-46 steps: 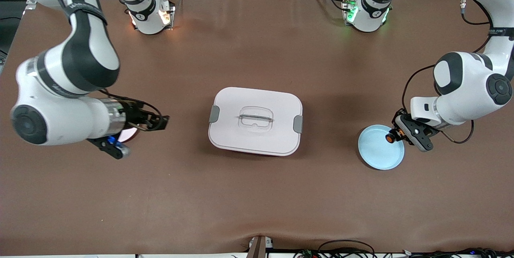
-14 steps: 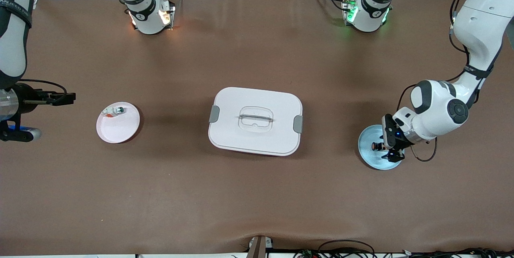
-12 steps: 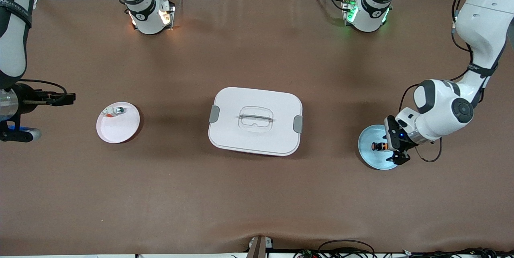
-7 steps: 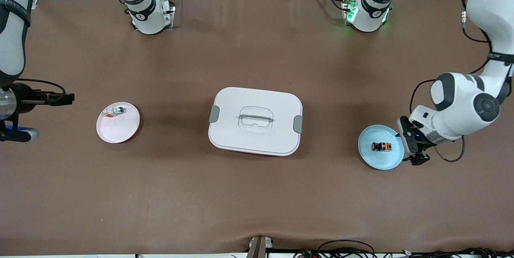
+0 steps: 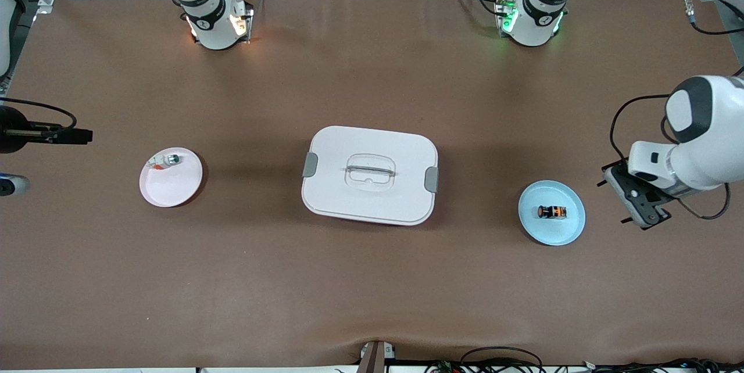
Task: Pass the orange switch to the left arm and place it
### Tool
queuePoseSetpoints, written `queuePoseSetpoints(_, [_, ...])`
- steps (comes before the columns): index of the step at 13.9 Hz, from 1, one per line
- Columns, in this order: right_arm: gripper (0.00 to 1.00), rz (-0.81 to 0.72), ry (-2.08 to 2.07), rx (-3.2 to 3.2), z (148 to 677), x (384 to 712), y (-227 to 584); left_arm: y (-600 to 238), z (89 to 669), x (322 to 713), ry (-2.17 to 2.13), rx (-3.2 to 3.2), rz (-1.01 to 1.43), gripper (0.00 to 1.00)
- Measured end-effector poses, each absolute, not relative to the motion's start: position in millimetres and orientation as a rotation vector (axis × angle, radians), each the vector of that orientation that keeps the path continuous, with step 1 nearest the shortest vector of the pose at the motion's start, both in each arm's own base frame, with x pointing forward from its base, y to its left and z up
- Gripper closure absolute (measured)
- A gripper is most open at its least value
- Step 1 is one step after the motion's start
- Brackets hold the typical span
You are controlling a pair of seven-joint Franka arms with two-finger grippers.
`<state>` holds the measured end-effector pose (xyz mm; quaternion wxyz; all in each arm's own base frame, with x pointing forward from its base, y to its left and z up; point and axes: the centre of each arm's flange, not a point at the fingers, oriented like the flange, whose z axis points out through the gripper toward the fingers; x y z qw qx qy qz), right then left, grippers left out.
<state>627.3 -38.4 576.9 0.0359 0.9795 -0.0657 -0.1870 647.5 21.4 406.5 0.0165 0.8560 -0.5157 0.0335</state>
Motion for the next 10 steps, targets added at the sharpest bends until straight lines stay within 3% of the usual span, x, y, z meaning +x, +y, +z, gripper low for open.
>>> queuePoseSetpoints(10, [0.0,-0.534,-0.334,3.147,602.4,610.4,-95.4,21.2,495.1,640.2,-1.021,2.854,0.056,0.0])
